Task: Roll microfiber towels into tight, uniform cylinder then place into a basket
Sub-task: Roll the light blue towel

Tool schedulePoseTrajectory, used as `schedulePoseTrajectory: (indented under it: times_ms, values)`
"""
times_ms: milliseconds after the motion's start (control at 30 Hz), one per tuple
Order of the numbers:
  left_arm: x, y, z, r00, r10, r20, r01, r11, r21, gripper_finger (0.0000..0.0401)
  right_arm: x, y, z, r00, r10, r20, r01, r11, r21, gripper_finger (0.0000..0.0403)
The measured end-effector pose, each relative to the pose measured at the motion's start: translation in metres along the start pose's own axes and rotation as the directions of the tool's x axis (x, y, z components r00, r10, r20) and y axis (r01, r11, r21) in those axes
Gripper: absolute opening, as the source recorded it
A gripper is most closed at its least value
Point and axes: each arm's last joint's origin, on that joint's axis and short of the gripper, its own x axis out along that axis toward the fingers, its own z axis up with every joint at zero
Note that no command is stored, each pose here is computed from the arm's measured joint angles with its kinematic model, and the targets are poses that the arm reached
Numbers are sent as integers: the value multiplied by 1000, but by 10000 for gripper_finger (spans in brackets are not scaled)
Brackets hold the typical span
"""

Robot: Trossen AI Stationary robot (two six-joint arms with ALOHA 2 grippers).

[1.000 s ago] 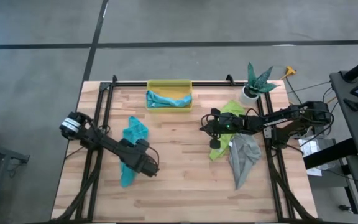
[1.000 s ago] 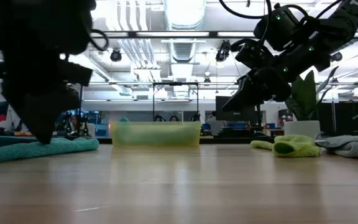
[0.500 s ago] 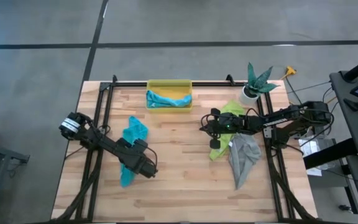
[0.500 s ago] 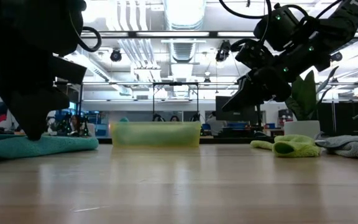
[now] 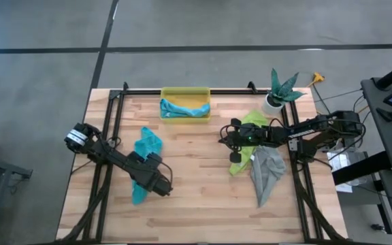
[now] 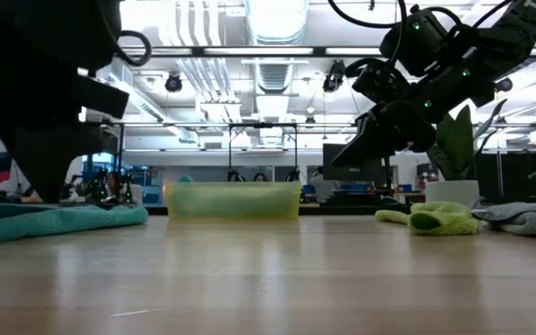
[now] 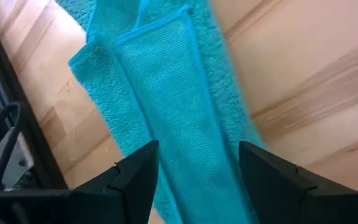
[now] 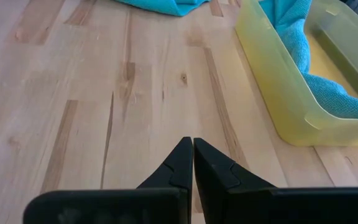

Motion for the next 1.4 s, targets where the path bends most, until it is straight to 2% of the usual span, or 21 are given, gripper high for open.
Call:
schedulePoseTrajectory:
  times_ms: [267,567,967,1200,1400]
  values:
    - [-1,-2,0,1000,-10,6,10,1000,-6,205,0,0,0,1000,0,0,0,1000,8,9]
    - [10,0,-8,999,46,5,-46,998,41,205,0,0,0,1000,0,0,0,1000,8,9]
    - [8,-7,-12,1000,-23,-2,23,998,59,205,0,0,0,1000,0,0,0,1000,8,9]
    - [14,-2,-16,1000,24,3,-24,996,80,205,0,0,0,1000,0,0,0,1000,8,9]
    - [15,3,-15,995,75,63,-81,992,94,205,0,0,0,1000,0,0,0,1000,20,9]
